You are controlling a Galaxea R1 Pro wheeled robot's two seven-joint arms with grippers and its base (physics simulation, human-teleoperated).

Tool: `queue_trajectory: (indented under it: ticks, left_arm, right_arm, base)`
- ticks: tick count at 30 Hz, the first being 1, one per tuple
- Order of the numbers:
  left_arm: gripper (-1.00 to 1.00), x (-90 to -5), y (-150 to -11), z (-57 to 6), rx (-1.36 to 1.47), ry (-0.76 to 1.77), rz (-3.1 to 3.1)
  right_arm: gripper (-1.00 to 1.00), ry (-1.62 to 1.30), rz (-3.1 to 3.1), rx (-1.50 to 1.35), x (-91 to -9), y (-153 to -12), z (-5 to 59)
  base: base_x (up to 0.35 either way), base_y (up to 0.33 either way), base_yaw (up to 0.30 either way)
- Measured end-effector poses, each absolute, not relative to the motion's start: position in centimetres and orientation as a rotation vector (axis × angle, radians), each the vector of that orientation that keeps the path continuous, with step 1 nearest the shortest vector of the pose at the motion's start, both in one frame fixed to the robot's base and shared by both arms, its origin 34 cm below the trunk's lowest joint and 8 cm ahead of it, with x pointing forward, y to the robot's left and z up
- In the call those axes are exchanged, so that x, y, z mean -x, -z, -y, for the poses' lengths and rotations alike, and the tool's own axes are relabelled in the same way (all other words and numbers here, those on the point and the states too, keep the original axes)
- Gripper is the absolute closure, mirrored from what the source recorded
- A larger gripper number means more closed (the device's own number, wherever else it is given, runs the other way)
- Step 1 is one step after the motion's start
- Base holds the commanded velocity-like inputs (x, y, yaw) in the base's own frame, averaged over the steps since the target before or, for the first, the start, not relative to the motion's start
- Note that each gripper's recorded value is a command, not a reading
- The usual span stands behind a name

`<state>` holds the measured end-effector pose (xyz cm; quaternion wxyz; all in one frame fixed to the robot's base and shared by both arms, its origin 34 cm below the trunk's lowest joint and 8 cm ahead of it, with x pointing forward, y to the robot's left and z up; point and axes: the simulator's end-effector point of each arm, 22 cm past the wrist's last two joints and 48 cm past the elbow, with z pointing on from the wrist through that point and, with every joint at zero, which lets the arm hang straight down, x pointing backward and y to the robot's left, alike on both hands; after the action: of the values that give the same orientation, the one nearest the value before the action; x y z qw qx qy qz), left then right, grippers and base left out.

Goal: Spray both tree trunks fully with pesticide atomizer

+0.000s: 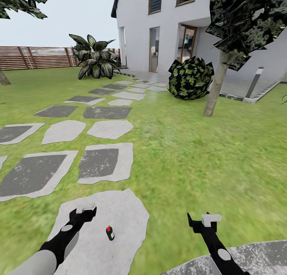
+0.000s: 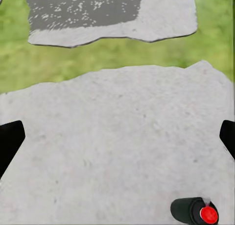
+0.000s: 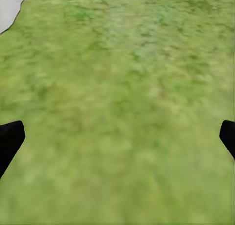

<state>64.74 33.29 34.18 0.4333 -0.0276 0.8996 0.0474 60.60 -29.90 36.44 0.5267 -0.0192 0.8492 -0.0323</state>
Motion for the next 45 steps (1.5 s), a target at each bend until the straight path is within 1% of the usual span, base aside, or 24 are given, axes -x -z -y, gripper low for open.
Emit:
queue_trajectory:
  ticks: [8,13,21,27,45]
  left_arm:
    - [-1.0,-65.0,-34.5,-33.4,0.076,-0.122,-2.222]
    - [-1.0,-65.0,-34.5,-33.5,0.079,-0.123,-2.221]
    - [-1.0,-65.0,-34.5,-33.5,0.081,-0.124,-2.218]
    - [-1.0,-65.0,-34.6,-33.5,0.086,-0.123,-2.216]
    - [-1.0,-64.5,-32.9,-33.4,0.08,-0.121,-2.223]
  right_arm:
    - [-1.0,0.079,-2.026,0.043,-60.7,-36.6,30.0]
    - [-1.0,0.08,-2.026,0.042,-60.7,-36.6,30.0]
    - [-1.0,0.079,-2.026,0.043,-60.7,-36.6,30.0]
    - [-1.0,0.08,-2.025,0.042,-60.7,-36.6,30.0]
    - [-1.0,0.088,-2.032,0.032,-60.2,-34.9,30.3]
  base:
    - [0.171,-0.179,0.0]
    - [0.066,-0.263,0.009]
    - [-0.082,-0.232,0.21]
    - [-0.032,-0.049,0.087]
    - [-0.001,-0.002,0.003]
